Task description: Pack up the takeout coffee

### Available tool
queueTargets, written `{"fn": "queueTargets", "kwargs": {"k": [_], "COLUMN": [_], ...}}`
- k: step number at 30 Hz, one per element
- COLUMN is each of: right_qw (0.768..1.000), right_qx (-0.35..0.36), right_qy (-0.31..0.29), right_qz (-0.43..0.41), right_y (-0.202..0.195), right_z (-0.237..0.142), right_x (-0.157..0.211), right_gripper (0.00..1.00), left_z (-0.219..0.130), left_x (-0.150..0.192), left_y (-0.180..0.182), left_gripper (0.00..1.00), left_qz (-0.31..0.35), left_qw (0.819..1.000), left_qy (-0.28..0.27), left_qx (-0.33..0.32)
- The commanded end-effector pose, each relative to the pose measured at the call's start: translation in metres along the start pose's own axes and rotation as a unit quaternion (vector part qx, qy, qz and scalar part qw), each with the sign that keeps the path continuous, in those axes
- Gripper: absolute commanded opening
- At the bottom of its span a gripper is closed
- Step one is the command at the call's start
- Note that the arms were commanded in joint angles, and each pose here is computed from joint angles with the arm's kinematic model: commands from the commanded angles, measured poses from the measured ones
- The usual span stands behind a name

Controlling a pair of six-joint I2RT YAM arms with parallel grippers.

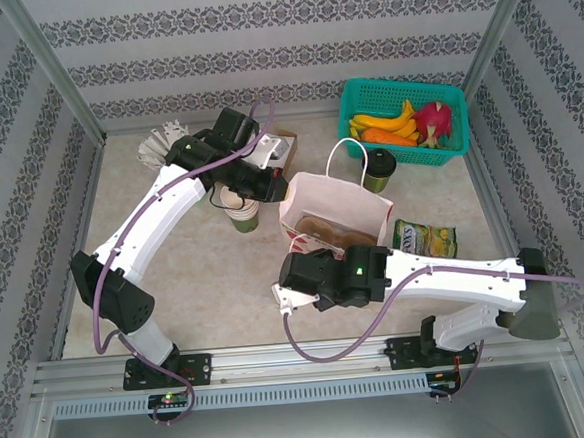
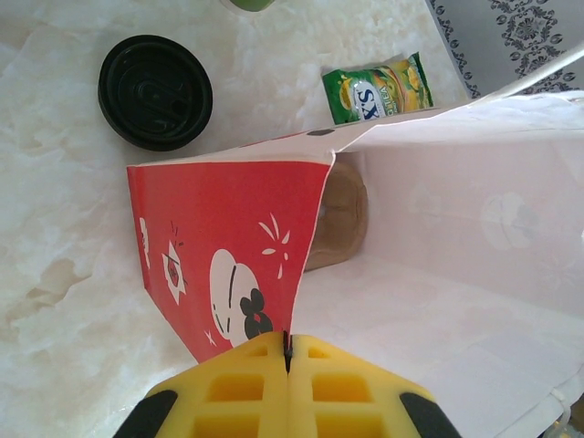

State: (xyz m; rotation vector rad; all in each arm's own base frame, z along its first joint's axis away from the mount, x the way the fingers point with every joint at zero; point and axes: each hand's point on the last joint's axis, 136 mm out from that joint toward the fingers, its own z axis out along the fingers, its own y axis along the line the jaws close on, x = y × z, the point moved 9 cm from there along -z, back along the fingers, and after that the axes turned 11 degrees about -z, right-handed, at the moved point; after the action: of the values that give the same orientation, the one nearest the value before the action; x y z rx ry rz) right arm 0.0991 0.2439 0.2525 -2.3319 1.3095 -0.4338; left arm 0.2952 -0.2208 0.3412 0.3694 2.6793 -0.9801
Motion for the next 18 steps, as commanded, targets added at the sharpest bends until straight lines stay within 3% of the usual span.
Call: {"fn": "queueTargets", "kwargs": {"k": [1, 4, 9, 18], "right_qw": [0.996, 0.992, 0.995, 0.995], "right_qx": [-0.044, -0.054, -0.028, 0.047], "right_qy": [0.046, 0.077, 0.067, -0.054], "right_qz": [-0.064, -0.081, -0.068, 0.064], "right_y": [0.023, 0.031, 0.022, -0.012], "right_z": [0.017, 0.029, 0.024, -0.035], "right_x": [0.008, 0.012, 0.009, 0.012], "right_gripper": [0.57, 0.57, 0.58, 0.64], "left_z": [-0.005, -0.005, -0.003, -0.003], "left_x": [-0.002, -0.001, -0.001, -0.001], "left_y": [-0.001, 0.0, 0.0, 0.003], "left_gripper": [0.0, 0.0, 0.0, 0.0], "left_qz": [-0.012, -0.012, -0.013, -0.014], "left_qw": [1.0, 1.0, 1.0, 1.0], "left_qy": [0.005, 0.007, 0.009, 0.008], "left_qx": [0.008, 0.009, 0.011, 0.003]}}
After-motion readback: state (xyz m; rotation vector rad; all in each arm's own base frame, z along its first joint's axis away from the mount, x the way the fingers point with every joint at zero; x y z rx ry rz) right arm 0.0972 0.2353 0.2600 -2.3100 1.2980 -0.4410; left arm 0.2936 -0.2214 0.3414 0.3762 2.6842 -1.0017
